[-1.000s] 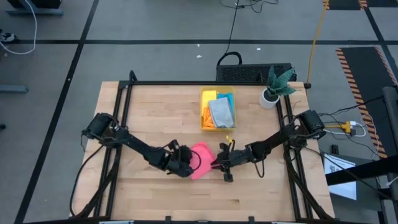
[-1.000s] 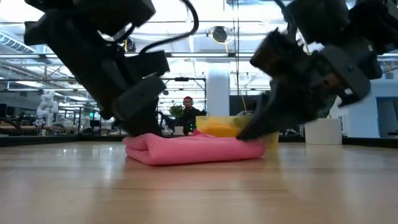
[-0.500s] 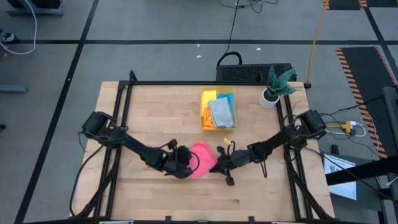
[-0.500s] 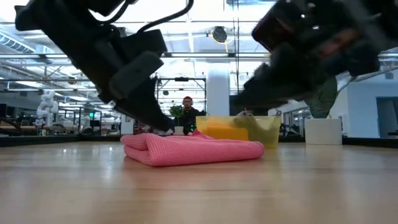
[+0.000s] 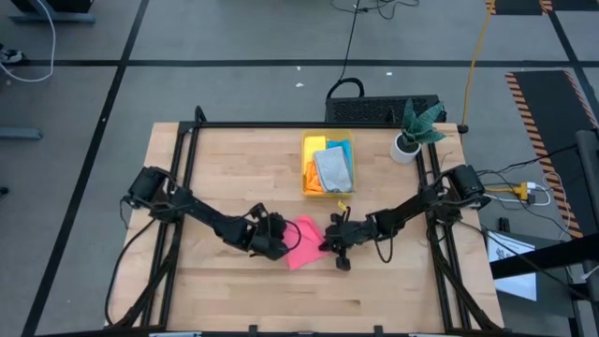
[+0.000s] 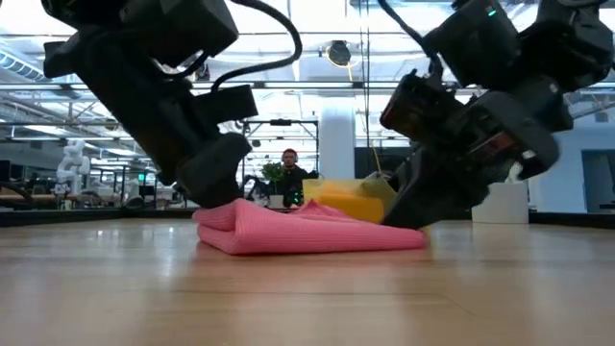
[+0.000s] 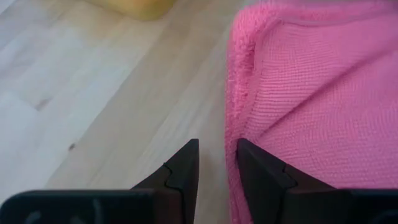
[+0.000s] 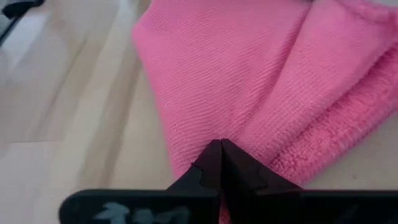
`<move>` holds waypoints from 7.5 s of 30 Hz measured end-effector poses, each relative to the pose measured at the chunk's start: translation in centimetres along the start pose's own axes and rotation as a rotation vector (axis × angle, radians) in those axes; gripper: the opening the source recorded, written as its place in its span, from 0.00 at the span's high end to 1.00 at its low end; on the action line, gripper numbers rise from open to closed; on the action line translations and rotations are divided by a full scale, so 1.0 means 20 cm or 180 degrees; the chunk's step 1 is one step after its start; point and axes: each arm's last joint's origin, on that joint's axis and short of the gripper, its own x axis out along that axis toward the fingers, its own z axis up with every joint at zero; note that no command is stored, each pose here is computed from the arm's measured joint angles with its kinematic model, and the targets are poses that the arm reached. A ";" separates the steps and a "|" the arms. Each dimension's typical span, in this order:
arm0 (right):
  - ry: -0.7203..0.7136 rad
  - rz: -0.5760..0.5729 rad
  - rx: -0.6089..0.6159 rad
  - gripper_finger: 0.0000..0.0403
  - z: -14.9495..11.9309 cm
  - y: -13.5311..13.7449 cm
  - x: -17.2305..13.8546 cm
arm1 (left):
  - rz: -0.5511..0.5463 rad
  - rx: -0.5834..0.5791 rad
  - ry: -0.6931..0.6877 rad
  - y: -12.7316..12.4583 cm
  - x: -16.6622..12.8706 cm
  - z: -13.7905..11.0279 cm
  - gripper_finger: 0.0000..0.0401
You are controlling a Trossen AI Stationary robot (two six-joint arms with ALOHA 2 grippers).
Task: Fold microfiber towels
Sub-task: Fold the pink microfiber towel
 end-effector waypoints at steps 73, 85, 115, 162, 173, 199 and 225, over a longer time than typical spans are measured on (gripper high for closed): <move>-0.0738 -0.0163 -0.0691 1.00 0.01 0.37 -0.13 | -0.0900 0.0825 -0.0614 -0.20 -0.15 0.06 0.72; -0.0818 0.0178 -0.0796 0.82 0.01 0.42 -0.06 | -0.1321 0.1060 -0.0677 -0.30 -0.17 -0.01 0.72; -0.0204 -0.0434 -0.1715 0.77 0.04 0.46 0.19 | -0.1219 0.0421 -0.0133 -0.23 -0.14 -0.01 0.72; -0.0038 0.0516 -0.0961 0.99 0.16 0.55 -0.01 | -0.1671 0.1046 -0.0313 -0.31 0.05 -0.07 0.72; -0.0020 -0.0114 -0.0141 1.00 0.24 0.42 -0.06 | -0.1778 0.1088 -0.0322 -0.33 0.05 -0.09 0.72; -0.0273 -0.0095 -0.0268 1.00 0.22 0.33 -0.04 | -0.1133 0.1245 -0.0122 -0.26 -0.19 -0.11 0.72; -0.0574 -0.0014 -0.0329 1.00 0.32 0.11 0.02 | -0.0433 0.0719 0.0246 -0.13 -0.34 -0.22 0.72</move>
